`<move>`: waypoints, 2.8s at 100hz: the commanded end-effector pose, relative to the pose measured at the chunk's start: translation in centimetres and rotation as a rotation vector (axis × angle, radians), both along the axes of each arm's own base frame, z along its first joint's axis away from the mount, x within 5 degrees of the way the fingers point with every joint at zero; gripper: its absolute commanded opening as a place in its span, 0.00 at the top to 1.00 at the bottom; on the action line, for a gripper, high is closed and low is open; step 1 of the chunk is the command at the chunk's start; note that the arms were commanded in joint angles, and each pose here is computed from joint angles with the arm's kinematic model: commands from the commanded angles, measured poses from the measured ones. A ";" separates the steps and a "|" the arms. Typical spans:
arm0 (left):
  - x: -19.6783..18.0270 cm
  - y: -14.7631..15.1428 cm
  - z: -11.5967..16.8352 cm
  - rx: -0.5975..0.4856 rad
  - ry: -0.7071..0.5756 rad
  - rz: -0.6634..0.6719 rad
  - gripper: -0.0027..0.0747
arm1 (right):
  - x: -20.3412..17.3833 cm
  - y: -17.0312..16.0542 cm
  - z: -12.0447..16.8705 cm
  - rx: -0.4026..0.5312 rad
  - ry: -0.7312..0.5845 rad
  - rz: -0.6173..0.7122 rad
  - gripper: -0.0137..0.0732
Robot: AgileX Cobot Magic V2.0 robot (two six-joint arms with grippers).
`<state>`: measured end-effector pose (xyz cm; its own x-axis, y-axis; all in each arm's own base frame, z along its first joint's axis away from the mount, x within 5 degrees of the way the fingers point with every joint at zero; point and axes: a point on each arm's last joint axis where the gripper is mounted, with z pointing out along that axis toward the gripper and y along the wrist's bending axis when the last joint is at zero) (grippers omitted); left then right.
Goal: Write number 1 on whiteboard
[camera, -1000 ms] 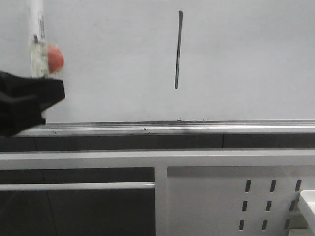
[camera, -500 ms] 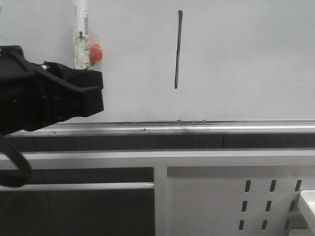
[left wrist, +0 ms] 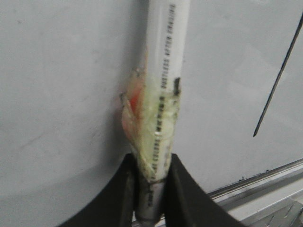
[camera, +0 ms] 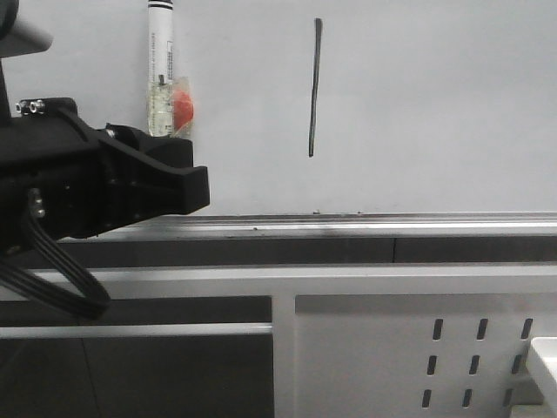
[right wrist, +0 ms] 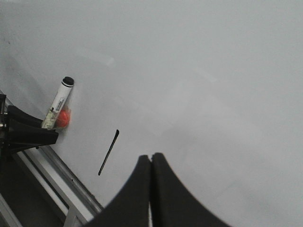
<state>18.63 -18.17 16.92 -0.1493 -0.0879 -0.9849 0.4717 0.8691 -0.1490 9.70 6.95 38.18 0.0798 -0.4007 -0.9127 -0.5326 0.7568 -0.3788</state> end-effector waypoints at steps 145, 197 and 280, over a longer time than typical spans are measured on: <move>-2.2 3.0 4.0 -0.121 -0.265 0.006 0.63 | -0.3 -0.3 1.2 0.018 -0.071 0.012 0.92; -7.8 9.9 6.2 -0.179 -0.378 0.011 0.99 | -6.2 -5.4 -2.2 0.277 -0.219 0.114 0.92; -8.6 12.5 10.6 0.154 -0.349 0.118 0.99 | -5.1 -3.2 -12.6 0.246 0.067 0.165 0.92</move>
